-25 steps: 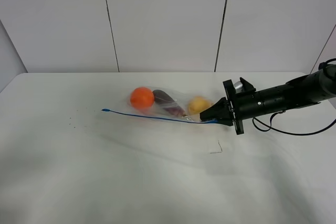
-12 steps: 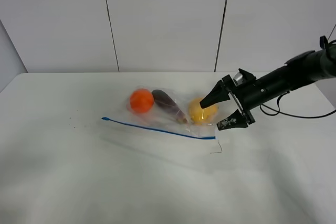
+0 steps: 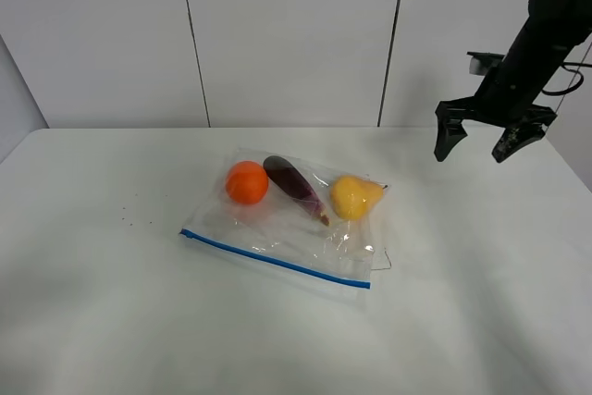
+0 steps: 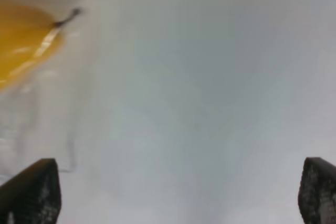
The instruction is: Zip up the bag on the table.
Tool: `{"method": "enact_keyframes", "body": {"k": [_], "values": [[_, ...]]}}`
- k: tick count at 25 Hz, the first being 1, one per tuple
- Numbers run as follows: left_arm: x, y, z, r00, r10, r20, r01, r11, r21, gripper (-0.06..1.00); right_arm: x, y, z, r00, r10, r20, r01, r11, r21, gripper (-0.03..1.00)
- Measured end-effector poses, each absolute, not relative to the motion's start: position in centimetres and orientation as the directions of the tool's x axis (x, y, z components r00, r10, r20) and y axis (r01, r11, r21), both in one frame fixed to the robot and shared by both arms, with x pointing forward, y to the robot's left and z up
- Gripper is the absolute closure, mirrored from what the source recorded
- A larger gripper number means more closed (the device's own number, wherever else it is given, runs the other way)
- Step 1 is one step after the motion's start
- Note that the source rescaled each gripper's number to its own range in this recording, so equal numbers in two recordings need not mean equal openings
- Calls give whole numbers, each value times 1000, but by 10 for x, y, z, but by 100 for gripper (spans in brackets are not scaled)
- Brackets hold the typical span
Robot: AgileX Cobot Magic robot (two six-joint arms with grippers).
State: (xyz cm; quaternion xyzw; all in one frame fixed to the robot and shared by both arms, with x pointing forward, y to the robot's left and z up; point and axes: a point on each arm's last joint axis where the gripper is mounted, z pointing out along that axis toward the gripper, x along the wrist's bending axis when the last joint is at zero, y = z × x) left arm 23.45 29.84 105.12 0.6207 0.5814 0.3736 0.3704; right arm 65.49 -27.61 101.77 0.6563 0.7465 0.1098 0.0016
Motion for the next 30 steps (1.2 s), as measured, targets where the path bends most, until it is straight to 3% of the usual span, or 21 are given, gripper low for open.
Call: {"method": "enact_keyframes", "body": {"k": [10, 22, 30], "values": [[234, 298, 1051, 45, 998, 33, 445, -50, 894, -6, 597, -282, 1042, -117, 989, 89, 984, 103, 145, -3], [234, 298, 1051, 45, 998, 33, 445, -50, 894, -6, 434, -285, 1046, -111, 989, 97, 987, 99, 123, -3], [234, 298, 1051, 45, 998, 33, 445, -50, 894, -6, 345, -287, 1037, -121, 991, 66, 904, 82, 419, -3]]}}
